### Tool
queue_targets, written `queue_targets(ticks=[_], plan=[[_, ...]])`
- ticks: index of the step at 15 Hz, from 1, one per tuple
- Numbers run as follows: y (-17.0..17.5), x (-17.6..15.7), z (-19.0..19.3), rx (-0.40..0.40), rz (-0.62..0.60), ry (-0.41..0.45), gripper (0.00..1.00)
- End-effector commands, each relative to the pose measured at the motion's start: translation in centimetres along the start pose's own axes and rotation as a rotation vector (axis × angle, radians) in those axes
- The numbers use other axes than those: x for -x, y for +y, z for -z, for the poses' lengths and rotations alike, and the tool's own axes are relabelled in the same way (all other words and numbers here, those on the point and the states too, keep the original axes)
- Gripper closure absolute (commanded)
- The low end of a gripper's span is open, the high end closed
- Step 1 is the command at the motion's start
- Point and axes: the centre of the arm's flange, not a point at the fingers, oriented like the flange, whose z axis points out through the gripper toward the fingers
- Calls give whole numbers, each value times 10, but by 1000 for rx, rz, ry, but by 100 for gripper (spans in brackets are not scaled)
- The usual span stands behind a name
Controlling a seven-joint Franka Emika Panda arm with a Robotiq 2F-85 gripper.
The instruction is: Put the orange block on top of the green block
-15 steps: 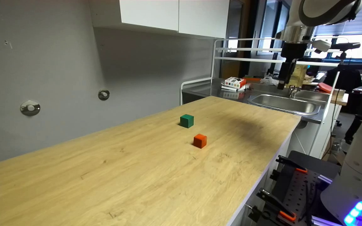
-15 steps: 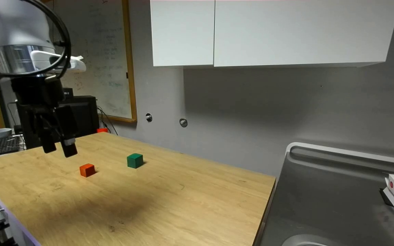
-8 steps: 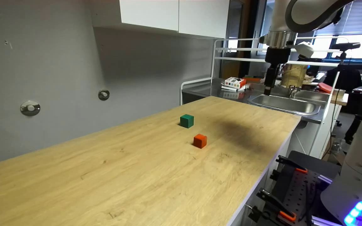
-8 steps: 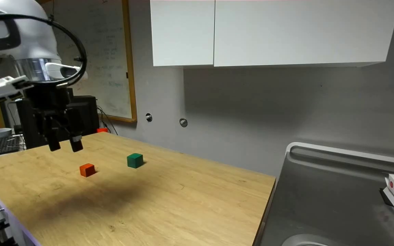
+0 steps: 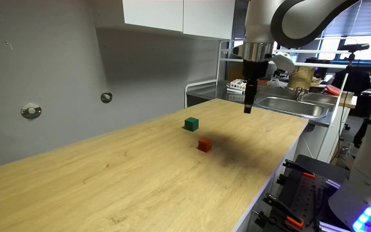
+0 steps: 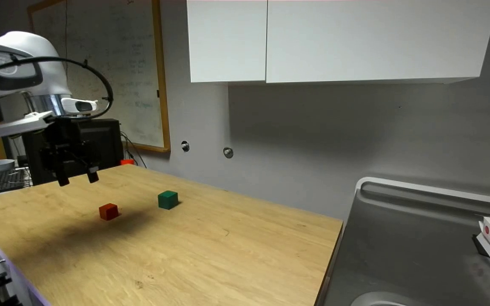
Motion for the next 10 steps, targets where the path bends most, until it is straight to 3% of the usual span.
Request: queue_targets(ticks=[1, 6, 10], plan=[[-37, -49, -6, -5, 43, 14, 0], [-64, -102, -25, -65, 32, 62, 0], [-55, -141, -54, -147, -92, 47, 0]])
